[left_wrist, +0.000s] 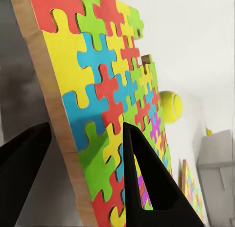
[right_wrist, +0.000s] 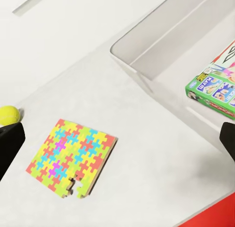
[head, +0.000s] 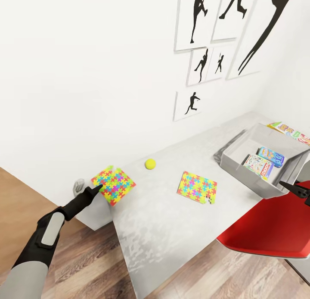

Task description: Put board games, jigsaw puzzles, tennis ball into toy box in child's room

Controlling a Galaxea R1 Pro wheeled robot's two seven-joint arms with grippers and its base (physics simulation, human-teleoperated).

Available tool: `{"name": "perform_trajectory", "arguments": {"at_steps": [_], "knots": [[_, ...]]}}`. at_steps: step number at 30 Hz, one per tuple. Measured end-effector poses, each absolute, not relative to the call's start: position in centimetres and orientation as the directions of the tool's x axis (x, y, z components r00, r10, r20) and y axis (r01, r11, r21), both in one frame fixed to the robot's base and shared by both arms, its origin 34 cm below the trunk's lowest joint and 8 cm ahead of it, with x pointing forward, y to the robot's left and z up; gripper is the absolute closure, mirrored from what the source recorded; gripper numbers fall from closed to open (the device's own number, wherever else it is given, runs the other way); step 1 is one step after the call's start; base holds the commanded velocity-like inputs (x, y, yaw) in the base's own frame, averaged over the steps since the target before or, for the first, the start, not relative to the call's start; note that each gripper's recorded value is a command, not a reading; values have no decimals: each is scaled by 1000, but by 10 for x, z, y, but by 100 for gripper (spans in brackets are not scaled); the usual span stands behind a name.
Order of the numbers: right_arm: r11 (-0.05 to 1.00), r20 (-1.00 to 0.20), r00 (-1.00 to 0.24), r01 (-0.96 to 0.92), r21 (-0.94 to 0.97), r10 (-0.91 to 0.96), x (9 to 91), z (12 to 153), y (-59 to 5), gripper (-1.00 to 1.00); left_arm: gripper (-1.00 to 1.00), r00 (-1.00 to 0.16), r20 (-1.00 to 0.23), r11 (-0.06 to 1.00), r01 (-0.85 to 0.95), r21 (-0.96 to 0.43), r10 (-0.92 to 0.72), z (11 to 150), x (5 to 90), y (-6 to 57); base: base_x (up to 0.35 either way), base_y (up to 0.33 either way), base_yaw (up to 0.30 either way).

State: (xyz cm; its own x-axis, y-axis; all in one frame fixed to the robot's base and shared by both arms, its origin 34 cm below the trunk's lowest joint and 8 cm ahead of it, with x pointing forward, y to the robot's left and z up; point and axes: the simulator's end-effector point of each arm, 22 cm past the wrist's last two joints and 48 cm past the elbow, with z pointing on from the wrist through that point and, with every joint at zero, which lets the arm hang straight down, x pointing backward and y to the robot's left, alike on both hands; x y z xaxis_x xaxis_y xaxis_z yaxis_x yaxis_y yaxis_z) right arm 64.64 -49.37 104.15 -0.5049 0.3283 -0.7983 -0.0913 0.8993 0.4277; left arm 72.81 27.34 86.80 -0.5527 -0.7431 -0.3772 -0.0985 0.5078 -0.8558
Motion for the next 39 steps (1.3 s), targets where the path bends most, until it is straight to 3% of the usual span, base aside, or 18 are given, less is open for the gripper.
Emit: {"name": "perform_trajectory", "arguments": {"at_steps": [28,39], "knots": [[898,-798,-498,-83,433,338,646,1044,-497,-100,100,-514,-455,531,0,-848,-727,912,745,276,0,0,0],[895,-799,-497,-90,436,339,645,1045,-496,-100,100,-487,-512,517,136,-845,-708,960,755,260,0,0,0]]}}
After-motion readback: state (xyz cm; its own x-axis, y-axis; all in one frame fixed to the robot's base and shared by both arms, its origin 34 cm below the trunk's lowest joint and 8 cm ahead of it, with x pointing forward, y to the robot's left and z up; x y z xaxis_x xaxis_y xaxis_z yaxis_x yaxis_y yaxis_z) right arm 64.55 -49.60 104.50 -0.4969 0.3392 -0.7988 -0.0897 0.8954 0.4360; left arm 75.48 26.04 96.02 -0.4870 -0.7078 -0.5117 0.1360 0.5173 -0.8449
